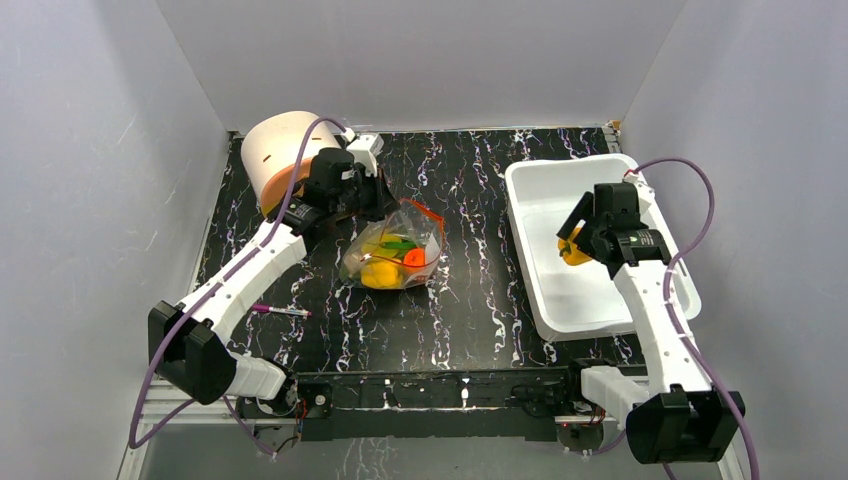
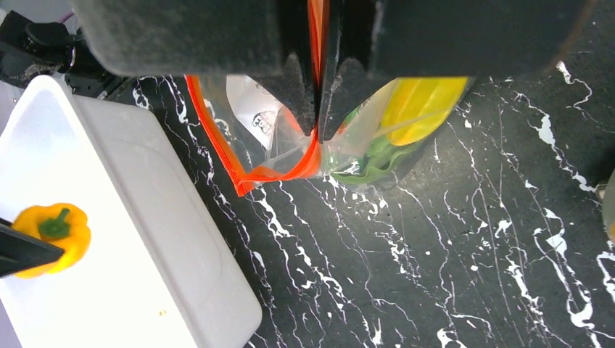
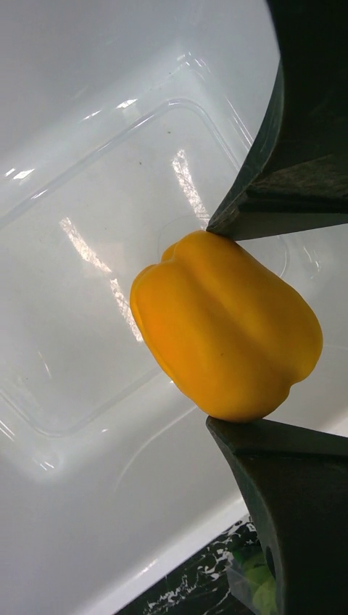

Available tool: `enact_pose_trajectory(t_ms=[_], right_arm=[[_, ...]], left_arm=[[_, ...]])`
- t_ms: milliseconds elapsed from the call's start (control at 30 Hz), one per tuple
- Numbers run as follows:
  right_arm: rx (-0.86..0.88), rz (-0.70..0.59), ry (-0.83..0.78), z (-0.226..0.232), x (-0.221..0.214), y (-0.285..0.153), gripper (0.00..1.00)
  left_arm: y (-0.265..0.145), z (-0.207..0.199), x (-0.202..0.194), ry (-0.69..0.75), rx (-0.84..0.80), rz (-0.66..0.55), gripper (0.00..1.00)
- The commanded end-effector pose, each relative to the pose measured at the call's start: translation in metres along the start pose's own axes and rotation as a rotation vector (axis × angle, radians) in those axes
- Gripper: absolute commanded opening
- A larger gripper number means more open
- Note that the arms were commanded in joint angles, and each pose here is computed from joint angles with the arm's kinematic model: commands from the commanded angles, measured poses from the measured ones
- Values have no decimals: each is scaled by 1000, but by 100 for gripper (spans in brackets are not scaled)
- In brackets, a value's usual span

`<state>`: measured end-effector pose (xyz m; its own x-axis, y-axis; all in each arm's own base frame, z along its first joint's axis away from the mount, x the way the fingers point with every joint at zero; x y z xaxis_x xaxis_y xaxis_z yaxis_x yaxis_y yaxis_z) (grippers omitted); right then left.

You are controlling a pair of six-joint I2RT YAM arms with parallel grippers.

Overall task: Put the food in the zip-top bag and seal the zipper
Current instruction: Place the fake fruit in the zipper food storage bag.

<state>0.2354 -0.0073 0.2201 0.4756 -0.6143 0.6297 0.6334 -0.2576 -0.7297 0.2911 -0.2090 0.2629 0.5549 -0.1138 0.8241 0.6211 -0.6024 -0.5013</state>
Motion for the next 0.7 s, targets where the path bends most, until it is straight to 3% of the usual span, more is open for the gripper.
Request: enact_pose_trajectory(t_ms=[0,200,400,533,667], right_arm=[[109,-74,-15,9,20,-32,53],[236,-76,21,21,25,-53,53],[422,-151,92,30,31,-88,53],[588,-110,156,36,14,-104,52],[741,-132,166,44,12,-122,51]], left_arm=[[-16,-3,29,5,48,-57,0],[-12,-6,39,9,29,-68,0],[-11,-22,43,-27,-99,-116,0],[-3,-30,38,-48,-201,-153,0],[-4,-26,36,-27,-165,-160,0]])
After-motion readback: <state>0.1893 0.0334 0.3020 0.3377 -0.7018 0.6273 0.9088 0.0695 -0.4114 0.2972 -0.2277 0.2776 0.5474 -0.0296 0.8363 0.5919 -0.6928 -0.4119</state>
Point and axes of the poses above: each gripper's point midway between its finger pads, its own y axis out along the fingers, its own z axis along the line the jaws close on, x = y × z, the point moved 6 cm from there along -y, back along the fingers, and after that the axes turned 9 degrees about y, right-handed, at the moved point
